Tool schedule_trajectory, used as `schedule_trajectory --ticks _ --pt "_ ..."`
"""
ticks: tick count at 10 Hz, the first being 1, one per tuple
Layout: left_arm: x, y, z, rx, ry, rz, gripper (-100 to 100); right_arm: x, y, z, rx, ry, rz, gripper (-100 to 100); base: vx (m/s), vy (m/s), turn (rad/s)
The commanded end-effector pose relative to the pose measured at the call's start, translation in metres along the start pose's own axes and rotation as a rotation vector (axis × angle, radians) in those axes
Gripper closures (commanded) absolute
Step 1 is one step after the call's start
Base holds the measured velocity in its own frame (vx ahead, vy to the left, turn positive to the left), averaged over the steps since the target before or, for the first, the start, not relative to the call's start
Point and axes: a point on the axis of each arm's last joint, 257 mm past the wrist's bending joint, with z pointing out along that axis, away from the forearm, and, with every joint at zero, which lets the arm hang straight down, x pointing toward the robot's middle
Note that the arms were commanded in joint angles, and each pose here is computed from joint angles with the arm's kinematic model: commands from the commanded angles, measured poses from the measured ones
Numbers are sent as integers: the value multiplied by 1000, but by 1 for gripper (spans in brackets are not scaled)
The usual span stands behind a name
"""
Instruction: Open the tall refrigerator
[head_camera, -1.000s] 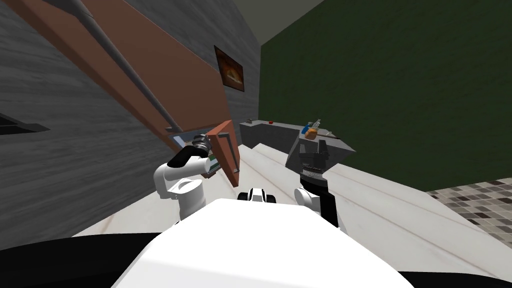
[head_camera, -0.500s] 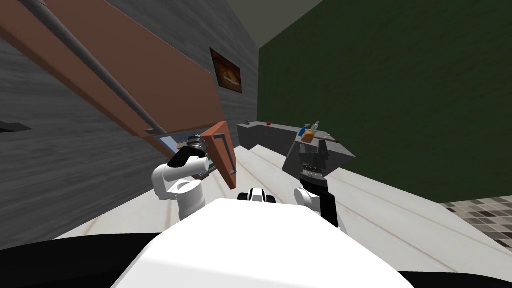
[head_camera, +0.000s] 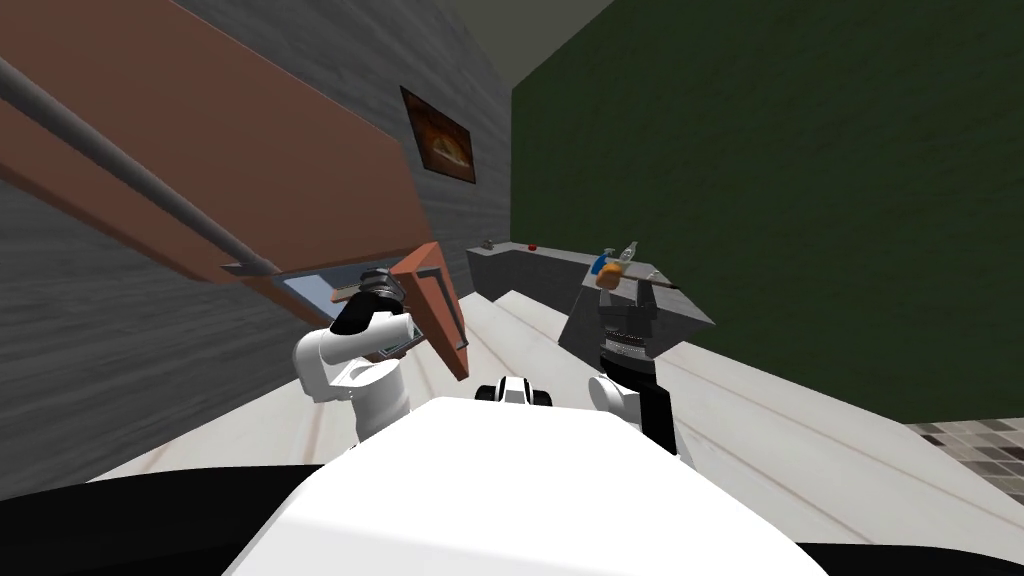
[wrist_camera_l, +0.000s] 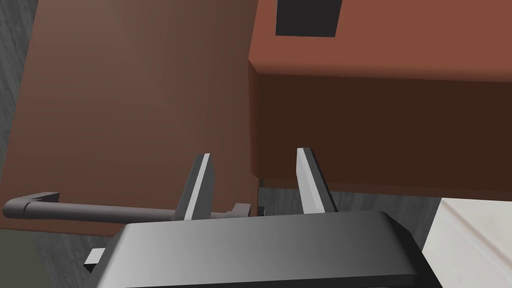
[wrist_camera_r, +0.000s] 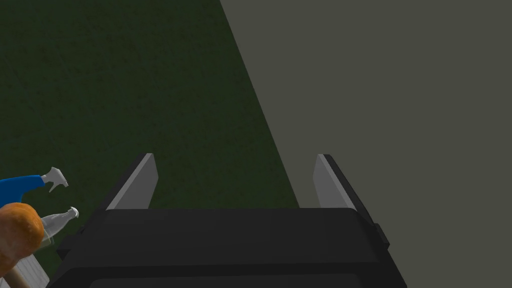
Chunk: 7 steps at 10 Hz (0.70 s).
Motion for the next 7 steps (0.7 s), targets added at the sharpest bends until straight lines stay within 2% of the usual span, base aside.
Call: schedule_trajectory --ticks 1,2,3,4,5,6,7 --pt "-15 -16 -1 45 -42 -1 100 0 0 0 0 0 0 0 139 -235 6" --pt "-26 -19 0 52 -75 1 100 0 0 0 0 0 0 0 189 -235 23" --pt "-23 -5 -1 14 -63 3 100 0 0 0 0 0 0 0 89 -118 28" --pt "-36 -3 -2 7 -103 7 100 0 0 0 0 0 0 0 115 -131 19" --pt "-36 -3 -2 7 -103 7 100 0 0 0 0 0 0 0 148 -156 52" --pt "-48 -5 -3 14 -137 10 100 0 0 0 0 0 0 0 209 -127 43" --pt "-48 -5 -3 14 -137 10 100 0 0 0 0 0 0 0 170 -132 43"
